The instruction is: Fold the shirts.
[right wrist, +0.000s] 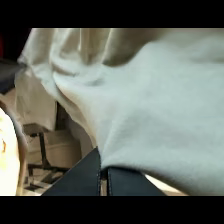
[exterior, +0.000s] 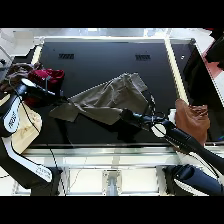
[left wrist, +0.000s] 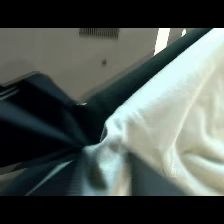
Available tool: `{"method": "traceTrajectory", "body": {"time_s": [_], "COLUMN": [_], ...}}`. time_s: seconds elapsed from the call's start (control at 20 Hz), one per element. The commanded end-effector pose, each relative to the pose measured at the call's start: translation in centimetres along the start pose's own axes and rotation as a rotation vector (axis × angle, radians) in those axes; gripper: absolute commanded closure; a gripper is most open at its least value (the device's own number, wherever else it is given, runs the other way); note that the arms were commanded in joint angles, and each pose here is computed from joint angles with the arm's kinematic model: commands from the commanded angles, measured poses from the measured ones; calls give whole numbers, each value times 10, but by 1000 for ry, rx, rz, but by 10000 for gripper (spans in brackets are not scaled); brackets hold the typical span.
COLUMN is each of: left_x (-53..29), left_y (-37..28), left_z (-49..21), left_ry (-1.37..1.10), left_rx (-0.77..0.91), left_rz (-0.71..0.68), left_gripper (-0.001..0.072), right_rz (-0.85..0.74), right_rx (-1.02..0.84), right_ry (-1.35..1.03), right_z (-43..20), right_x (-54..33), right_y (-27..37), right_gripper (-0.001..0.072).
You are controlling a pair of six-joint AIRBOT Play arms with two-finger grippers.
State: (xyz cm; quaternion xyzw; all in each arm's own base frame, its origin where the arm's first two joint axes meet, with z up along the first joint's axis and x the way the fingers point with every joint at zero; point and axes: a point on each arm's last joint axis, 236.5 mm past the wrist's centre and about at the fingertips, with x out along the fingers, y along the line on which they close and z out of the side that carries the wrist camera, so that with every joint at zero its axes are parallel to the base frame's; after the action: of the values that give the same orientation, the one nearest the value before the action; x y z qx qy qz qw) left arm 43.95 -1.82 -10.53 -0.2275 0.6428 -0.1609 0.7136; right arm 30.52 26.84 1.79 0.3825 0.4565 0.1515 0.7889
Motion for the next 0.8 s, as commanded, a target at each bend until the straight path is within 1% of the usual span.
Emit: {"method": "traceTrajectory", "body": {"time_s": [0.0,0.15,0.2,0.3,0.4,0.45,0.5,0.65,0.75], "left_x": [1,-47,-73,-139,-211,-246,-282,-365,-399], "left_y": [-30,-69,-84,-117,-141,-151,-163,-216,-247], "left_z": [7,32,40,42,33,24,11,-46,-88], "left_ry": [-27,-173,-238,-376,-531,-611,-695,-910,-1027], "left_rx": [10,11,34,133,230,269,308,452,558], "left_rz": [-92,-206,-243,-293,-254,-225,-190,-89,26], "left_gripper": [694,696,696,696,696,696,696,697,698], "right_rz": [10,32,10,-71,-157,-168,-149,13,68], "right_rx": [-80,-230,-279,-378,-438,-447,-450,-476,-527], "right_ry": [-36,-120,-145,-217,-310,-363,-411,-547,-586], "right_z": [14,48,61,89,108,111,109,97,94], "right_x": [-10,-46,-67,-125,-203,-246,-283,-374,-400], "right_y": [11,45,51,58,62,67,75,114,134], "right_gripper": [699,699,699,699,699,700,700,701,701]}}
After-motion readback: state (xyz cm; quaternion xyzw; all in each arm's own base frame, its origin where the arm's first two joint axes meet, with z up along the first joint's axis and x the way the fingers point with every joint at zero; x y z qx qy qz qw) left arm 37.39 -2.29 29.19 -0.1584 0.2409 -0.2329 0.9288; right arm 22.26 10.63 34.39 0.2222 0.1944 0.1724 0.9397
